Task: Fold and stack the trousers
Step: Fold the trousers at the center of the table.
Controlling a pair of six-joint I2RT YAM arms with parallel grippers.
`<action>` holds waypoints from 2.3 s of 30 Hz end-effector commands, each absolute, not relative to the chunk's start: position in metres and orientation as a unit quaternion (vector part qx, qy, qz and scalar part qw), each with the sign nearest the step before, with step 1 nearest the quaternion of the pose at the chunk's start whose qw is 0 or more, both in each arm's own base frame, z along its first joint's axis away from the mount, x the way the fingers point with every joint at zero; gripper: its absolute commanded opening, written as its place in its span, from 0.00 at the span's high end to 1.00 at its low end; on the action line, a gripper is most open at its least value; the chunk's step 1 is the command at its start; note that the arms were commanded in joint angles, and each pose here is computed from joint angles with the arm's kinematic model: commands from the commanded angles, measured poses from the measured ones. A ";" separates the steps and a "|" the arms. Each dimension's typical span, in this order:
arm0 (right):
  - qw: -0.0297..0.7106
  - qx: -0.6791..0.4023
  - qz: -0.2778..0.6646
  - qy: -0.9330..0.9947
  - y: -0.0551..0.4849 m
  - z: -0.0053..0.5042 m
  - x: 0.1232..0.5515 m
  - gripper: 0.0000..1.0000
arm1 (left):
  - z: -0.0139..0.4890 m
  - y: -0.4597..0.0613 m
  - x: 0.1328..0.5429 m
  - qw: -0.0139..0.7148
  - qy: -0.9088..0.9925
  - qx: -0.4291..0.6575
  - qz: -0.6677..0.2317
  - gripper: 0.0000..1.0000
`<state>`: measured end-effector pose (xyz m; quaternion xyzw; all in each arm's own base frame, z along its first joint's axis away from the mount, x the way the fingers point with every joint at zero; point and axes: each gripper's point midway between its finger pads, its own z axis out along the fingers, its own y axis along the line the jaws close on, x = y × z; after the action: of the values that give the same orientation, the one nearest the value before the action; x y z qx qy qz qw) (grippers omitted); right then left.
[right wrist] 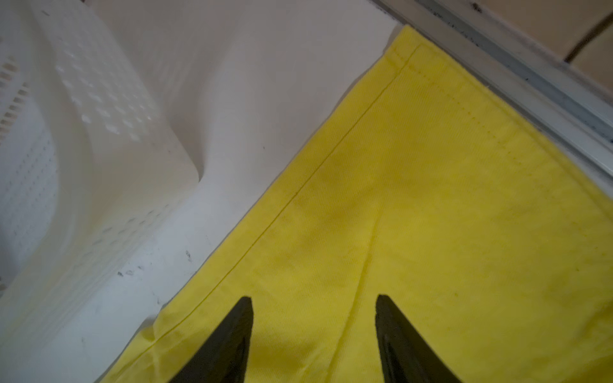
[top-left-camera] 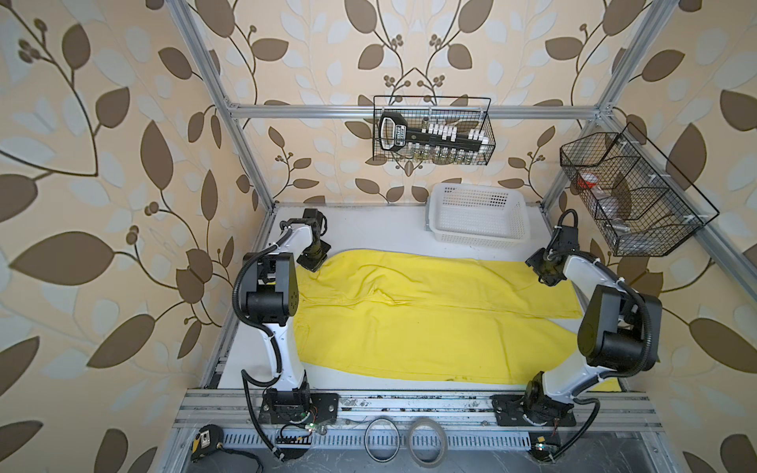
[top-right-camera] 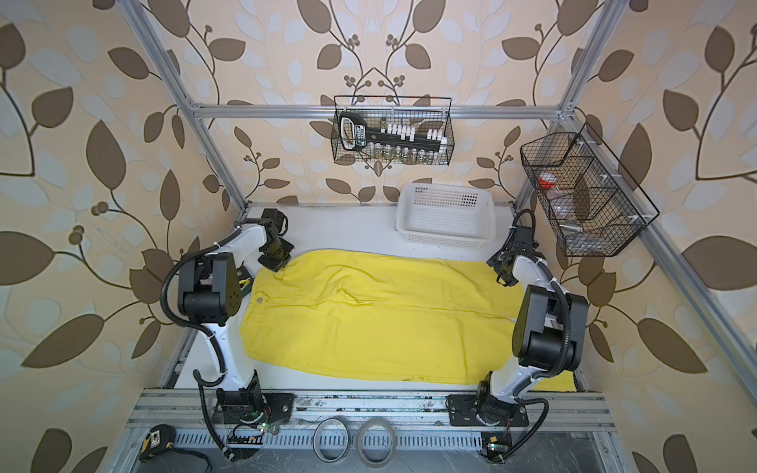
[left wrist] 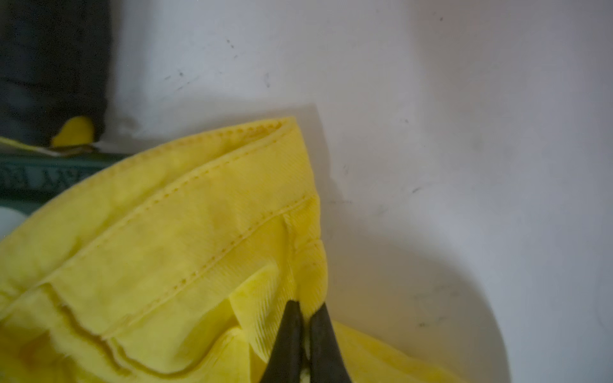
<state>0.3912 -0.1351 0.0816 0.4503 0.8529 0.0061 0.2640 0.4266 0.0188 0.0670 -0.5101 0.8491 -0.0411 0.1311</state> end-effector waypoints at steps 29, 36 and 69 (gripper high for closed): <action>0.224 0.442 -0.059 0.867 -0.181 0.021 0.446 0.42 | 0.132 0.005 0.328 0.203 0.861 -0.463 -0.058 1.00; 0.188 0.436 -0.059 0.878 -0.177 0.010 0.446 0.48 | 0.143 0.008 0.316 0.216 0.861 -0.457 -0.054 1.00; 0.166 0.430 -0.093 0.883 -0.173 0.010 0.406 0.68 | 0.153 -0.002 0.290 0.234 0.872 -0.421 -0.092 1.00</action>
<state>0.4287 -0.1807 0.0254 0.4223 0.8772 -0.0957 0.2074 0.2926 -0.0017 0.1475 -0.4285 0.8682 -0.0928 0.2322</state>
